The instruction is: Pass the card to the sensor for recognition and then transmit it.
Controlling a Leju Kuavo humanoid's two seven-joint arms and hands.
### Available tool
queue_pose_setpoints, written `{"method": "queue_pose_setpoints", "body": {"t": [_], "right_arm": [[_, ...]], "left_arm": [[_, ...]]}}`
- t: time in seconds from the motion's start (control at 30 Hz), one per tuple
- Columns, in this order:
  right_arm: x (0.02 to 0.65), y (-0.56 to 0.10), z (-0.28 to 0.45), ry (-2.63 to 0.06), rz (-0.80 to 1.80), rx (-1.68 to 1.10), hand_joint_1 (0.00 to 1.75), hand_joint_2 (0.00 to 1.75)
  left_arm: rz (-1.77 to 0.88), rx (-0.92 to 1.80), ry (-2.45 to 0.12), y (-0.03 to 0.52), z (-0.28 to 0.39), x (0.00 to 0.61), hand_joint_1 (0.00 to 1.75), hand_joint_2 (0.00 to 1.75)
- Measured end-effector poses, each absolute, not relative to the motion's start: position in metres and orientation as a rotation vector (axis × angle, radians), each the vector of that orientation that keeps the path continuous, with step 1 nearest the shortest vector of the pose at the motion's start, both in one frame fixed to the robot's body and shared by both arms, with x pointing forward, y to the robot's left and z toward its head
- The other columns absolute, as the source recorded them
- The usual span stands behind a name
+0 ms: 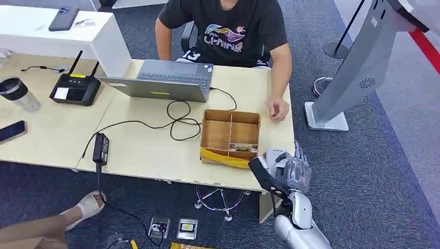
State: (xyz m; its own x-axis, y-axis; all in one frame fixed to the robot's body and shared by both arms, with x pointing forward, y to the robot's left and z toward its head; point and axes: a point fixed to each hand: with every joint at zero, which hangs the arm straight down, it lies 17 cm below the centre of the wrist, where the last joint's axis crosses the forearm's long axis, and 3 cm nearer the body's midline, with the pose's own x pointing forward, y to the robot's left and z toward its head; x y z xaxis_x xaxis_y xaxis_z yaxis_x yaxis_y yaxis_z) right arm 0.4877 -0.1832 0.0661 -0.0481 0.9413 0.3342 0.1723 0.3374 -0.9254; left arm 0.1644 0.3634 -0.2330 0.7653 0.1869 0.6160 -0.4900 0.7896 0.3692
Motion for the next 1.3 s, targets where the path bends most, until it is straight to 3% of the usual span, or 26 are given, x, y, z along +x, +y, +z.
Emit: {"method": "queue_pose_setpoints", "body": {"t": [0.5, 0.8, 1.0, 1.27, 1.3], "right_arm": [[0.498, -0.130, 0.243, -1.909, 0.701, -1.096, 1.75, 1.75], [0.544, -0.091, 0.354, -1.958, 0.817, -1.206, 1.75, 1.75], [0.572, -0.076, 0.365, -1.858, 0.951, -1.334, 1.75, 1.75], [0.591, -0.059, 0.311, -1.697, 1.113, -1.356, 1.75, 1.75], [0.592, -0.059, 0.304, -1.679, 1.124, -1.354, 0.00, 1.75]], "left_arm": [[0.369, 0.510, -0.619, 0.356, -0.233, 0.171, 0.00, 1.75], [0.319, 0.465, -0.677, 0.344, -0.229, 0.183, 0.00, 1.75], [0.309, 0.445, -0.672, 0.337, -0.231, 0.183, 0.00, 1.75], [0.328, 0.431, -0.613, 0.331, -0.237, 0.175, 0.00, 1.75], [0.330, 0.433, -0.607, 0.331, -0.238, 0.174, 0.00, 1.75]]}}
